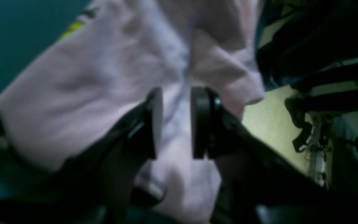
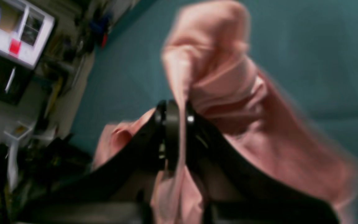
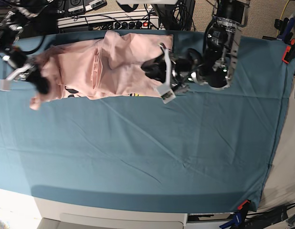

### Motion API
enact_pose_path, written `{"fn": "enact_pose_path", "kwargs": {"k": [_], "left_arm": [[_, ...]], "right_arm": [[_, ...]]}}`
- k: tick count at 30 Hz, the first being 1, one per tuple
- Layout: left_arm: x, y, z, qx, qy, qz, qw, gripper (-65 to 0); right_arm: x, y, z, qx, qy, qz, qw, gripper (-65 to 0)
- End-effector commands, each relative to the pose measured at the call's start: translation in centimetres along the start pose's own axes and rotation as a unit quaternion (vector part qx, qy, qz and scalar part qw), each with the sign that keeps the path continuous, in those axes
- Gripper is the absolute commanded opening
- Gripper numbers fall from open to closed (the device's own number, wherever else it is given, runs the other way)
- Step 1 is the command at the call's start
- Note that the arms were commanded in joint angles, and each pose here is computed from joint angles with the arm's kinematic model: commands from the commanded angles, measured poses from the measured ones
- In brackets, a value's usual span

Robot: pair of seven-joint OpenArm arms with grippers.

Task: Fold the T-shirt properly

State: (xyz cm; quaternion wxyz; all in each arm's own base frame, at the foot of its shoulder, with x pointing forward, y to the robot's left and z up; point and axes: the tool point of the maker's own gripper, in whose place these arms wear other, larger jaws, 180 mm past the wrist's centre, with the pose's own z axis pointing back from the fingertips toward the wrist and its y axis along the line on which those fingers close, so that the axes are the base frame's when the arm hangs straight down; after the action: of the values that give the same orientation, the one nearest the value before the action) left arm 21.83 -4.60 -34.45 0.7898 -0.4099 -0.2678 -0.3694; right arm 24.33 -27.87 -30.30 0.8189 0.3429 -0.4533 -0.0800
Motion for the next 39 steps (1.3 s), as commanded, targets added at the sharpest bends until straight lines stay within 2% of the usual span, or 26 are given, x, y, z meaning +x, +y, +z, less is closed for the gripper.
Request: {"fn": "enact_pose_path", "kwargs": {"k": [1, 4, 8, 13, 17, 21, 28, 39], "left_arm": [[1.3, 0.2, 0.7, 0.001, -0.022, -0.01, 1.0, -48.0], [0.8, 0.9, 1.3, 0.012, -0.016, -0.01, 1.0, -48.0], [0.2, 1.3, 1.7, 0.018, -0.004, -0.011, 1.0, -48.0], [0.3, 1.3, 1.7, 0.018, -0.005, -0.011, 1.0, -48.0], [0.3, 1.3, 1.7, 0.018, -0.005, -0.011, 1.0, -48.0], [0.3, 1.3, 1.7, 0.018, -0.005, -0.011, 1.0, -48.0], [0.3, 1.3, 1.7, 0.018, -0.005, -0.012, 1.0, -48.0], [0.3, 1.3, 1.7, 0.018, -0.005, -0.012, 1.0, -48.0]], "right_arm": [[0.8, 2.0, -0.4, 0.027, -0.014, 0.022, 0.9993, -65.0], [-1.6, 6.2, -2.8, 0.077, 0.007, 0.035, 0.9964, -65.0], [-3.4, 12.1, -5.6, 0.151, 0.016, 0.051, 0.9871, -65.0], [-7.1, 15.5, -8.5, 0.172, 0.07, 0.068, 0.9803, -65.0], [-10.1, 16.2, -10.2, 0.16, 0.125, 0.086, 0.9754, -65.0], [-12.2, 15.4, -10.9, 0.129, 0.174, 0.117, 0.9692, -65.0], [-12.2, 15.2, -11.1, 0.118, 0.173, 0.125, 0.9698, -65.0], [-11.2, 15.5, -11.5, 0.123, 0.143, 0.122, 0.9745, -65.0]]}}
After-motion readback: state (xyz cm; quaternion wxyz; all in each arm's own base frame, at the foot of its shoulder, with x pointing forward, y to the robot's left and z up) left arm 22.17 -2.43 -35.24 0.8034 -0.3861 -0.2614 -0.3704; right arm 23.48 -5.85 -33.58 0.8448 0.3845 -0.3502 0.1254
